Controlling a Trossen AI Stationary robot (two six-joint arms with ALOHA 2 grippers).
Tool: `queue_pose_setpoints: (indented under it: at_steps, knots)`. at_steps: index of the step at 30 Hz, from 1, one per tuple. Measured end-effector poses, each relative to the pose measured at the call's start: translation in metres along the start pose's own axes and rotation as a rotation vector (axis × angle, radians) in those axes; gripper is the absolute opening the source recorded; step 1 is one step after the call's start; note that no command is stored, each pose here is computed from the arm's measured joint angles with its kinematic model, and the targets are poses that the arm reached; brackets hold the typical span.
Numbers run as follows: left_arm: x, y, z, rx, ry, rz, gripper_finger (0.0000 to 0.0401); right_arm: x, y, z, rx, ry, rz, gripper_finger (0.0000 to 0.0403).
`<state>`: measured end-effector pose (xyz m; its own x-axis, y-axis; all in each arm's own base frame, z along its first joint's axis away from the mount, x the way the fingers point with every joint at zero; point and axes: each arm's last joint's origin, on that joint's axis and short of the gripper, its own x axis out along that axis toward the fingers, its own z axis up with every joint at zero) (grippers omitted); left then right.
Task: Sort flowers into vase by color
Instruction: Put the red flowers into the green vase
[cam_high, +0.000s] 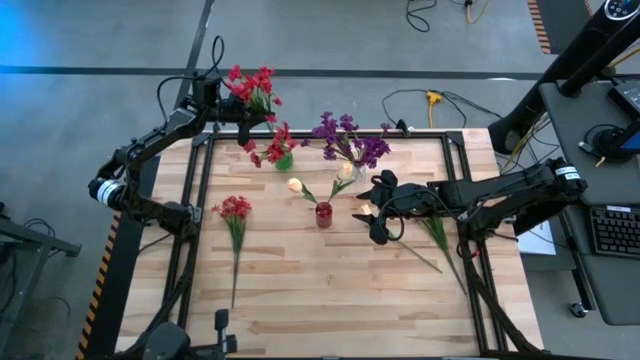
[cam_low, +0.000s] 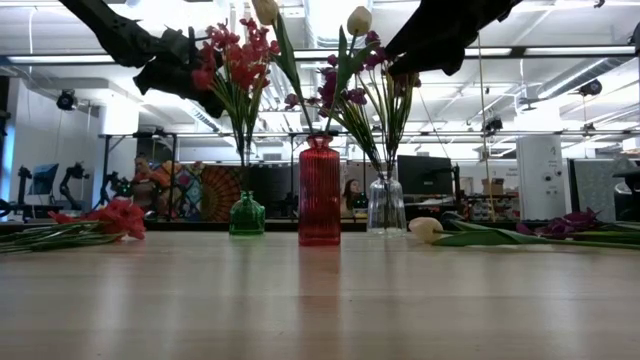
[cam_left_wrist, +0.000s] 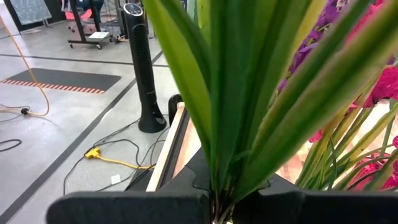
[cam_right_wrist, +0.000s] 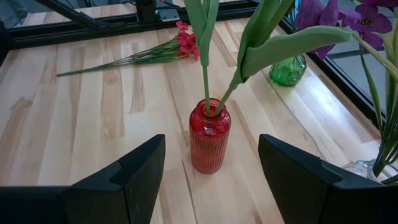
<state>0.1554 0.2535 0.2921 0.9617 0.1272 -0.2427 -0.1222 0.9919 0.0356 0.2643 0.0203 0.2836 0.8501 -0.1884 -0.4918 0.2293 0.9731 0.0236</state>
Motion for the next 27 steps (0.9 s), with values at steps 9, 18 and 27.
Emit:
queue_pose_setpoints:
  at_steps: [9, 18, 27]
  knots:
    - [0.0, 0.0, 0.0, 0.01, 0.0, 0.0, 0.0002, 0.0, 0.0, 0.0, 0.0, 0.0, 0.0, 0.0251]
    - [0.0, -0.0001, -0.0002, 0.009, 0.001, 0.0, 0.0011, 0.0001, 0.0001, -0.0001, 0.0, 0.001, 0.0, 0.0251]
    - [-0.0002, -0.0002, -0.001, 0.0, 0.006, -0.001, 0.0029, 0.0001, 0.0001, -0.0001, 0.0, 0.0, 0.0, 0.0251]
